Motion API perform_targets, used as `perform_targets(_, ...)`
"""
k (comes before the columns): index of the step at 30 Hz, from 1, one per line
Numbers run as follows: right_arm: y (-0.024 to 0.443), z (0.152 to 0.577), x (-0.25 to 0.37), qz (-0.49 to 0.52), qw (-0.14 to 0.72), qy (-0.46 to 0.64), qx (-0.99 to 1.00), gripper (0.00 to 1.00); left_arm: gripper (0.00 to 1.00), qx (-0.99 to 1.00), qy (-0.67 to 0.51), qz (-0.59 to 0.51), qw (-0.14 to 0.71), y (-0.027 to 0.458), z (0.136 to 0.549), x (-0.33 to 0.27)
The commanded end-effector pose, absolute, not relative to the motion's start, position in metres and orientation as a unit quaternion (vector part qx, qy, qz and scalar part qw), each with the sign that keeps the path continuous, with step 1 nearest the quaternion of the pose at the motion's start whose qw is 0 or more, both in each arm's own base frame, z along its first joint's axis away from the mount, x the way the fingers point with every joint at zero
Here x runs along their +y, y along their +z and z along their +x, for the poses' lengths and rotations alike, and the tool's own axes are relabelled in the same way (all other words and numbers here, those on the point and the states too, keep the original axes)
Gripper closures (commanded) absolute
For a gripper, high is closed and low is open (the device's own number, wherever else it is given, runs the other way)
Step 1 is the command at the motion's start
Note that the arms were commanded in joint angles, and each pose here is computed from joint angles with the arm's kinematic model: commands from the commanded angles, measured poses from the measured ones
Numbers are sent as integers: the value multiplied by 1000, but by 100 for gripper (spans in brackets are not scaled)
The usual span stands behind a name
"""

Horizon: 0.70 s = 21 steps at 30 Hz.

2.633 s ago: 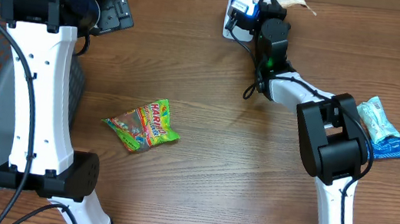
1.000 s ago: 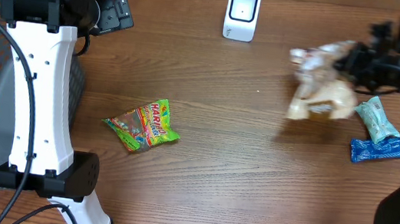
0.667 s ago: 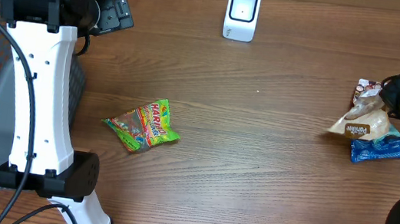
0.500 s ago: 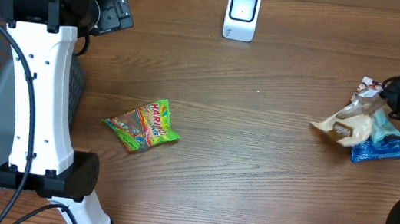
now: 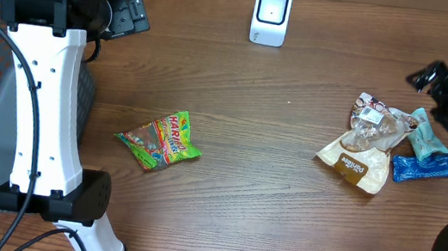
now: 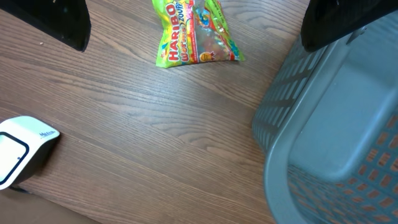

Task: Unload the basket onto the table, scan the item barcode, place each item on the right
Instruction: 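Carry the beige bag right and drop it beside the blue bar, then reach the right gripper to the Haribo bag and grasp it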

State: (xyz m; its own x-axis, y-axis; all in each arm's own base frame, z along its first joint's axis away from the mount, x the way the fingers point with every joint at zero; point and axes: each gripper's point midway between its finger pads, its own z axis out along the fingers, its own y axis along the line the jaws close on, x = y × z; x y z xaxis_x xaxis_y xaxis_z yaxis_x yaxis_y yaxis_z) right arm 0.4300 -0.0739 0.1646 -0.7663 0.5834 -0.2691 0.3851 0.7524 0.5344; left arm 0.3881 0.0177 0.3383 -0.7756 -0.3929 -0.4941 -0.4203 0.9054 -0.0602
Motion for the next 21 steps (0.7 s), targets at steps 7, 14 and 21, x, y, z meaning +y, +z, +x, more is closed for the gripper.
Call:
perform_targets(7,195,426,122,85,151,380,909,0,0,938,30,-219,267,345,385,20)
perform_targets(14,137,386,256,-18,55,381,923,8,0,938,30,-219,267,346,385,20)
perform_targets(21,70,329,350,-79,-30,364,928,9,0,938,30,-219,267,345,385,20)
